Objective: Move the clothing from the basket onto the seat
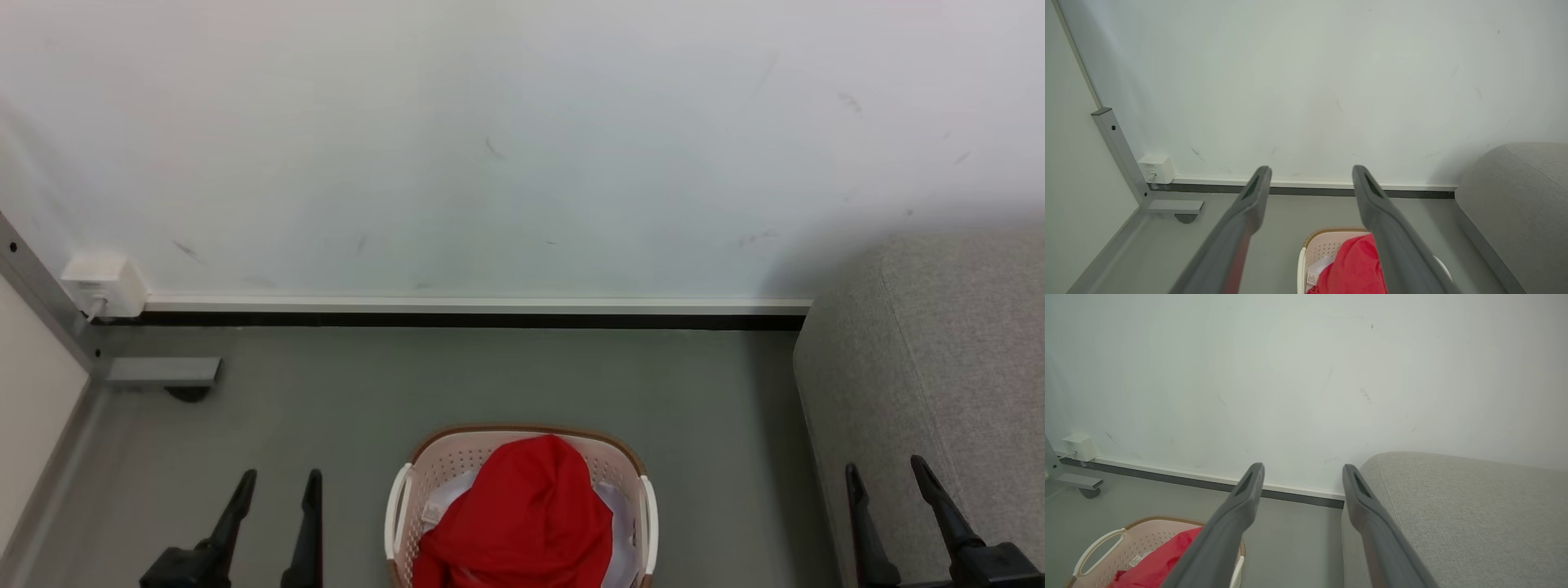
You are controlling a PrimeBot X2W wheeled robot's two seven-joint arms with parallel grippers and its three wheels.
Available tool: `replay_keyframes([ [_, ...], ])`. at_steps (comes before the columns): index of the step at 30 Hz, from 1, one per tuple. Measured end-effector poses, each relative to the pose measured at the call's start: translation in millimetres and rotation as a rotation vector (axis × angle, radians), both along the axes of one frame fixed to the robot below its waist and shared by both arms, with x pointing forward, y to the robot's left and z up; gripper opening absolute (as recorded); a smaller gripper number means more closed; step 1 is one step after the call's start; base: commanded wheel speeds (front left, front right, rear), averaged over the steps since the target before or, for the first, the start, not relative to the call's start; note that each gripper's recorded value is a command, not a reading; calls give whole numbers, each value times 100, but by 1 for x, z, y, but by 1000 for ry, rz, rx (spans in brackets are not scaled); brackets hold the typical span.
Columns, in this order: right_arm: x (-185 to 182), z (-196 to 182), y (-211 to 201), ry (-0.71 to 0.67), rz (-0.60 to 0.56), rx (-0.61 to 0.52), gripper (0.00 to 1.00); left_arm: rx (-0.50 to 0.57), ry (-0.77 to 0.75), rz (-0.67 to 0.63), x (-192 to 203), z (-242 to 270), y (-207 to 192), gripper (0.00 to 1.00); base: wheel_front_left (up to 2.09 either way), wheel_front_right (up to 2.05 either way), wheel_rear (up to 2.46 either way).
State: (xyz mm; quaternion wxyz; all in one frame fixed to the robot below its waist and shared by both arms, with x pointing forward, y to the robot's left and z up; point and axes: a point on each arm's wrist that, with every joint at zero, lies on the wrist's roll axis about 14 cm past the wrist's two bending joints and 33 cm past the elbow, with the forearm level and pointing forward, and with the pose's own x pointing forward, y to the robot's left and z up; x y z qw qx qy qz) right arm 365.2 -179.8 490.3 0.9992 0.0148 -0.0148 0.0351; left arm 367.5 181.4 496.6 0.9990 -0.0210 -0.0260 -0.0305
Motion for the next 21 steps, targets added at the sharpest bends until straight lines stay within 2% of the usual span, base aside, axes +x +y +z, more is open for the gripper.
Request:
replay_keyframes([
  [14, 1, -6, -3, 18, -11, 3, 100, -6, 17, -2, 5, -6, -1, 100, 0, 0, 0],
  [21, 21, -6, -6, 16, -21, 9, 100, -8, -1, -74, 40, -2, -25, 100, 0, 0, 0],
])
